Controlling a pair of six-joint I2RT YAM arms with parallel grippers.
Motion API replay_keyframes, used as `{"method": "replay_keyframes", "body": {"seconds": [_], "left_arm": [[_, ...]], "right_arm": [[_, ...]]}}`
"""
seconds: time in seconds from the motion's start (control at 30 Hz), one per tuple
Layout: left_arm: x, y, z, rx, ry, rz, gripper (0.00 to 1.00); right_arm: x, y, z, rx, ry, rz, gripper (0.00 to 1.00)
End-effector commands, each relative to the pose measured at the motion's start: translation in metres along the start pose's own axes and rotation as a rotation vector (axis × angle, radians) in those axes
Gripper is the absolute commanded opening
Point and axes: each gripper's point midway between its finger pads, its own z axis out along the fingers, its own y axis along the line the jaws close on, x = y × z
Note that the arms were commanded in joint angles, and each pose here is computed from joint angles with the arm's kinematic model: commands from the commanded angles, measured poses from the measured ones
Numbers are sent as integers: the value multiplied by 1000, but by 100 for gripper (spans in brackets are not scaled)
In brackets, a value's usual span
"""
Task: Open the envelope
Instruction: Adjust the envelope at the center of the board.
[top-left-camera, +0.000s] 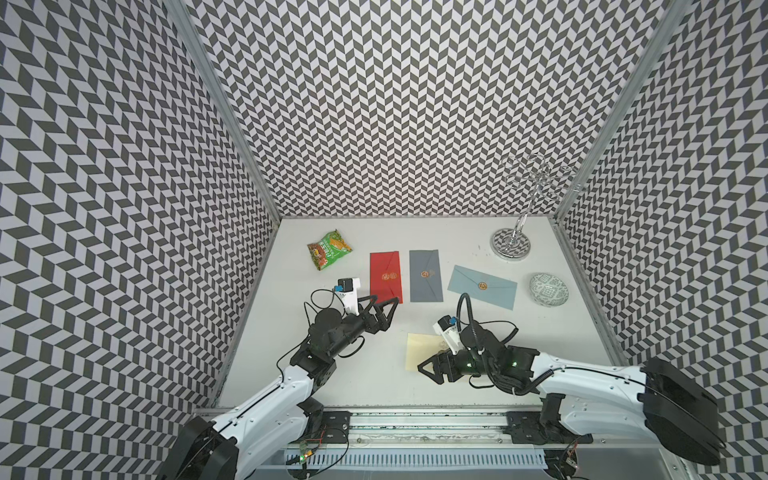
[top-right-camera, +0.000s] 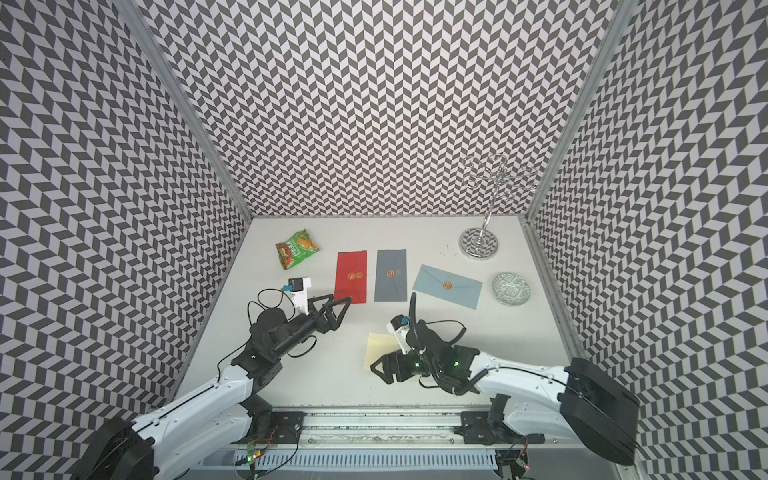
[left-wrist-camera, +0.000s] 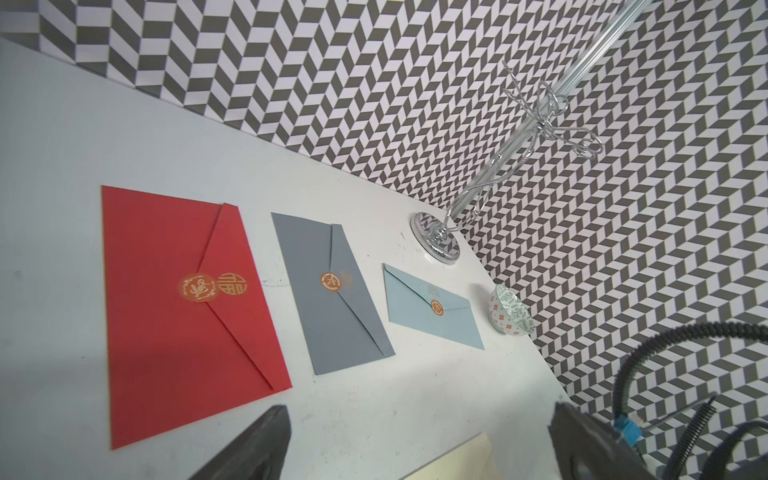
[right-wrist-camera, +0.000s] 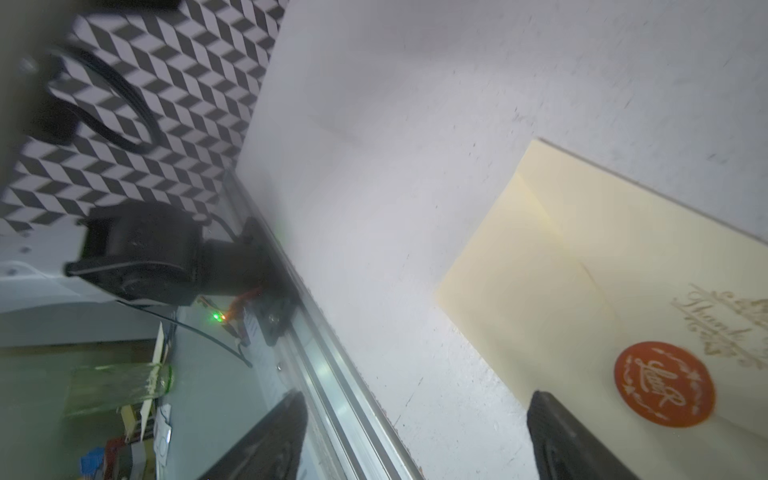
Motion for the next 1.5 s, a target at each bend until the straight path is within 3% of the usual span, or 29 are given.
{"method": "replay_keyframes", "body": {"seconds": [0.0,0.13,0.47,0.53,0.7,0.93,1.13,1.27,1.47], "left_arm": [[-2,16,-7,-94,-33,-2,100],[-6,26,-13,-151,-62,-11,100],[-8,29,-15,-179,-73,-8,100],[-8,31,-17,-186,-78,-15,100],[-8,31,-17,-183,-83,-25,100],[0,10,-8,-48,-32,-4,100],[6,3,-3,6,-14,-15,100],[8,-2,3,30,15,-7,98],[22,-7,9,74,69,-49,95]], "right_arm": [[-5,23,13,-59,12,-86,84],[2,21,30,-37,62,-109,84],[-10,-20,55,150,26,-54,85],[-16,-38,58,215,5,-4,86],[-43,-54,64,207,-20,61,85],[-106,-44,5,213,-270,38,85],[-114,-119,-71,384,-519,219,87],[-97,-153,-86,331,-494,332,87],[-76,-152,-66,240,-352,373,87]]}}
